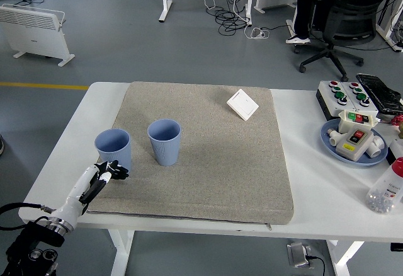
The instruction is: Push cup pick cup insert cup
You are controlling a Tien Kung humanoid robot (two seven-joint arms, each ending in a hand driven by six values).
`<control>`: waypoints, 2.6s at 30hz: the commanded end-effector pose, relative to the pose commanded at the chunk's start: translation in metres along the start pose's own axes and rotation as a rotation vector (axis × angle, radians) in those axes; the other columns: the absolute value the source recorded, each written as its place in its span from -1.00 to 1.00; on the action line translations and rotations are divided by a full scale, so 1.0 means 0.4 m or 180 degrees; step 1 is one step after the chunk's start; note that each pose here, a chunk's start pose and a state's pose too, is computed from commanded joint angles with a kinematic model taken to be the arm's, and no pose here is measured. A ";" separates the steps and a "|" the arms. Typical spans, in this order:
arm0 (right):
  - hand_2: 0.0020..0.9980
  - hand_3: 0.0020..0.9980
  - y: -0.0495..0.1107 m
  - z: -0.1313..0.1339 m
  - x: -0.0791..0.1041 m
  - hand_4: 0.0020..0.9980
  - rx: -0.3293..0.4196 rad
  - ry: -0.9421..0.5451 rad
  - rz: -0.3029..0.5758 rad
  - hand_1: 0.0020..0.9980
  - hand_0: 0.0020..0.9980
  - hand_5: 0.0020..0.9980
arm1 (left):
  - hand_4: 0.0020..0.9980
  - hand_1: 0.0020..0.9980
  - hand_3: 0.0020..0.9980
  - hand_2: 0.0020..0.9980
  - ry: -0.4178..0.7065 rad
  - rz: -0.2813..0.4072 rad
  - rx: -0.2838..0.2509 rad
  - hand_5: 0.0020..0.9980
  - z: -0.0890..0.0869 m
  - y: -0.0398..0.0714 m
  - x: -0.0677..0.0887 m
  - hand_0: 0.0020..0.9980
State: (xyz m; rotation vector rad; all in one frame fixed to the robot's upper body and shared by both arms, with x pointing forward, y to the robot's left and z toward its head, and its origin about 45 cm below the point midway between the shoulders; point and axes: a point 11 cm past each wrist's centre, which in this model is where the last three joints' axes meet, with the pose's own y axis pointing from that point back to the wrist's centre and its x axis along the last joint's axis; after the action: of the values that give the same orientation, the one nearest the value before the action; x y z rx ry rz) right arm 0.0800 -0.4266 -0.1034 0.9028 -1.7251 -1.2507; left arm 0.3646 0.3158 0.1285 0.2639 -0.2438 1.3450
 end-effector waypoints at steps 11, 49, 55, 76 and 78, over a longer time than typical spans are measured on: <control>0.48 0.15 0.000 0.004 -0.005 -0.74 -0.0011 0.0019 -0.0007 0.39 0.55 -0.01 | 0.17 0.17 0.03 0.09 0.0050 0.0012 -0.0032 1.00 0.011 -0.020 -0.001 0.36; 0.48 0.15 -0.001 0.007 -0.008 -0.75 -0.0021 0.0052 -0.0007 0.39 0.54 -0.01 | 0.17 0.17 0.02 0.07 -0.0242 -0.0047 0.0049 1.00 0.022 -0.109 0.008 0.40; 0.48 0.15 -0.001 0.007 -0.009 -0.75 -0.0022 0.0050 -0.0010 0.39 0.54 -0.01 | 0.17 0.17 0.02 0.07 -0.0264 0.0010 0.0052 1.00 0.023 -0.114 0.031 0.40; 0.48 0.15 -0.001 0.006 -0.016 -0.75 -0.0021 0.0094 -0.0020 0.39 0.54 -0.01 | 0.17 0.17 0.02 0.07 -0.0573 -0.0107 0.0039 1.00 0.036 -0.148 0.034 0.40; 0.48 0.15 -0.001 0.006 -0.016 -0.75 -0.0020 0.0096 -0.0021 0.39 0.54 -0.01 | 0.17 0.16 0.02 0.06 -0.0599 -0.0109 0.0038 1.00 0.037 -0.150 0.036 0.40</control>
State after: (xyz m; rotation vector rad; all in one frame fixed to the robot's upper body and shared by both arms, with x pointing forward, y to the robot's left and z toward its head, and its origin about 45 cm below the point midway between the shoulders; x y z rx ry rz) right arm 0.0805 -0.4202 -0.1054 0.9197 -1.6951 -1.2401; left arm 0.4261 0.3122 0.1441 0.4037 -0.3872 1.2891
